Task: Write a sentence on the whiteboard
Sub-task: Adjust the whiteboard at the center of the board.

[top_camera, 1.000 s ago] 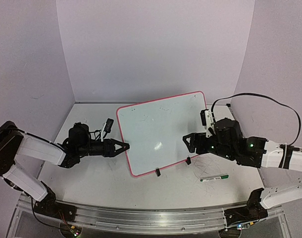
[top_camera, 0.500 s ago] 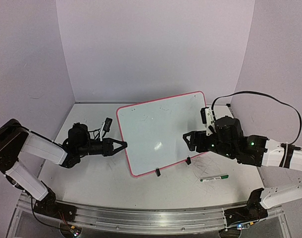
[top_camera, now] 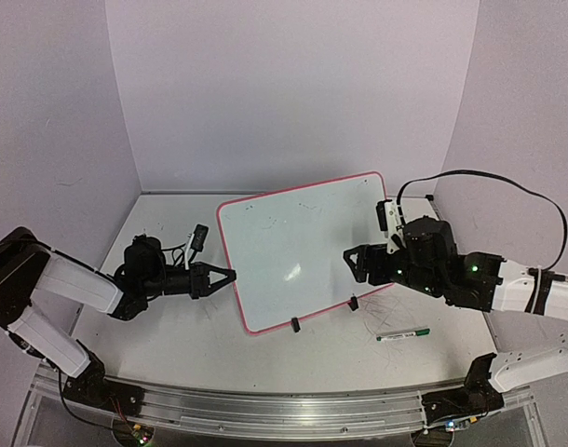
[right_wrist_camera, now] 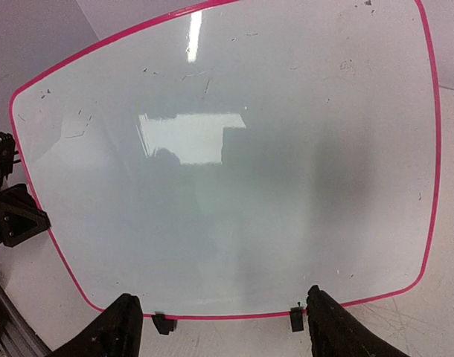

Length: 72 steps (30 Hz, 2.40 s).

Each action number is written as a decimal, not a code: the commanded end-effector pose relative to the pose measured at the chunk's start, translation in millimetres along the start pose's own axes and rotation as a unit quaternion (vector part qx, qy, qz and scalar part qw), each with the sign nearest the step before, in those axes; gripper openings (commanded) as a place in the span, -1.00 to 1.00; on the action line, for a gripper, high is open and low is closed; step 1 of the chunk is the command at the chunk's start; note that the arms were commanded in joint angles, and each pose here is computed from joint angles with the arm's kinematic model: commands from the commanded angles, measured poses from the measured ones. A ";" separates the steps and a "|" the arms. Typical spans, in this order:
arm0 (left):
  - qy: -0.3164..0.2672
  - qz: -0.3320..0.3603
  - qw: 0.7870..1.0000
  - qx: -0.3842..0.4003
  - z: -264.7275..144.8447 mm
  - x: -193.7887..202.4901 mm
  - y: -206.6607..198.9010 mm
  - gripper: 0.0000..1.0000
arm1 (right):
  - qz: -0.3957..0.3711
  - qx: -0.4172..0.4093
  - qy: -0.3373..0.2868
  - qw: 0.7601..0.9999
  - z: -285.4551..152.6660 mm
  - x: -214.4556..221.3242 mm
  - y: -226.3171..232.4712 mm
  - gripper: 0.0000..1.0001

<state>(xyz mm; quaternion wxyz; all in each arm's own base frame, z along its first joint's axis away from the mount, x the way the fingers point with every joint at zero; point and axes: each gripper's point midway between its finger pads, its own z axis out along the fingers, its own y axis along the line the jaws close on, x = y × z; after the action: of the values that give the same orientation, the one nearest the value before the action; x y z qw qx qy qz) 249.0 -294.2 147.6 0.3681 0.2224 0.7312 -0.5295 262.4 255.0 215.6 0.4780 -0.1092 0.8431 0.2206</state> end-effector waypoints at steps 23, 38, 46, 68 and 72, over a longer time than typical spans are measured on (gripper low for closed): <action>-0.056 0.011 0.998 -0.018 -32.0 -13.0 -6.3 -1.00 | -0.049 0.059 0.156 0.985 67.0 123.6 -30.3 0.17; -0.061 0.003 0.998 -0.030 -38.2 -7.4 -3.3 -1.00 | -0.028 0.109 0.151 0.982 96.6 147.8 -47.4 -0.59; -0.073 0.004 0.997 -0.040 -45.4 -7.1 -3.3 -1.00 | -0.012 0.167 0.109 0.980 80.4 137.7 -73.1 -1.00; -0.066 -0.016 0.998 0.007 -37.8 -20.7 -23.8 -0.03 | -0.052 0.139 0.121 0.982 81.0 145.8 -72.4 -0.87; -0.083 -0.010 0.997 0.003 -46.0 -30.7 -32.3 0.24 | -0.044 0.133 0.124 0.982 79.4 143.4 -70.6 -0.04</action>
<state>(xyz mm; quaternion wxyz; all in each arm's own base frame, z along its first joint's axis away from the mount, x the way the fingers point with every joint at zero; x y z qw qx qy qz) 229.9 -261.9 162.8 0.3890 0.1697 0.7267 -0.5402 266.9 245.0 26.1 0.3700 -0.1321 0.9164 0.0773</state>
